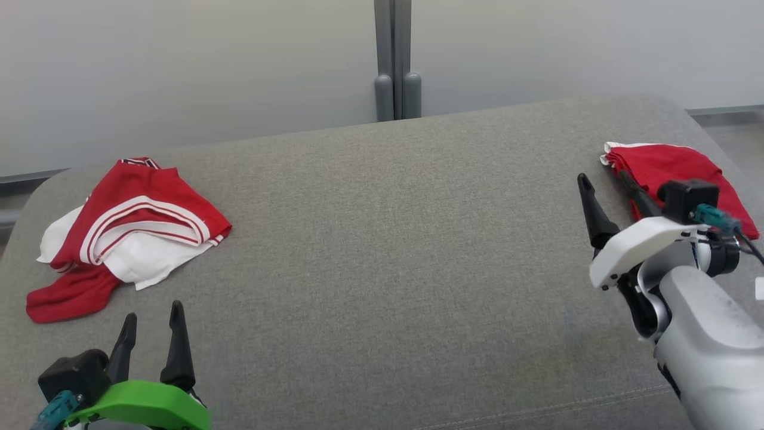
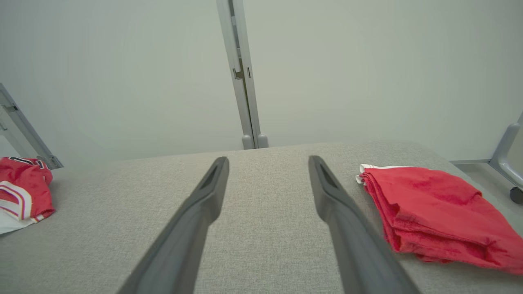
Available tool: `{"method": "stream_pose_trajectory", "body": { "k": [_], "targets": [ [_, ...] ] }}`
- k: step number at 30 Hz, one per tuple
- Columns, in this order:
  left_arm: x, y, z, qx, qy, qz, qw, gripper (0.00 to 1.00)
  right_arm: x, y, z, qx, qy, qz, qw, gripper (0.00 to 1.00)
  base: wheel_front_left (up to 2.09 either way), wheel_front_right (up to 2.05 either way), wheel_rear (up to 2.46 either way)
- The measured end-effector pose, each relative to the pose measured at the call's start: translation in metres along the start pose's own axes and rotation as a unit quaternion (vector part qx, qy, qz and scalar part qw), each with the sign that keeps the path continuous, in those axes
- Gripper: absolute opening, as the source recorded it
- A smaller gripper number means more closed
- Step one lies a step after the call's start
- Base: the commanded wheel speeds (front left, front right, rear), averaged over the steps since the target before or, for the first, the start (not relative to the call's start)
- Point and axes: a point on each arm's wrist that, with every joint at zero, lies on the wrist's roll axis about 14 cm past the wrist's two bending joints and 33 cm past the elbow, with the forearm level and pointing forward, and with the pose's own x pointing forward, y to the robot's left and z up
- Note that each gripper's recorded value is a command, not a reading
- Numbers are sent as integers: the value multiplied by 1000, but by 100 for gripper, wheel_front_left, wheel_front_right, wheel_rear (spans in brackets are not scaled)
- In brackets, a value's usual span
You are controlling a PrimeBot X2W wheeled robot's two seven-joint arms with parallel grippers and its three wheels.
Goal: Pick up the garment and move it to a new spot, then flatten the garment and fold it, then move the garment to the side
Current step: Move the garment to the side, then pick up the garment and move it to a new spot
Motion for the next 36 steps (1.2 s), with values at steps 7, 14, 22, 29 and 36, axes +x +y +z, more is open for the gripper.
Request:
{"method": "stream_pose_trajectory", "body": {
  "k": [7,14,22,29,36],
  "targets": [
    [-24,27,-5,-3,3,44,999,100,-17,37,-14,23,-18,24,999,100,0,0,0],
    [-40,39,-11,-5,8,65,998,100,-40,78,-30,38,-2,49,998,100,0,0,0],
    [-46,35,-21,-10,18,62,998,100,-63,92,-24,36,-2,49,998,100,0,0,0],
    [-42,22,-25,-12,20,42,999,100,-72,92,-19,42,-2,45,998,100,0,0,0],
    [-41,14,-20,-6,10,30,999,100,-75,91,-18,45,-2,44,998,100,0,0,0]
  ]
}}
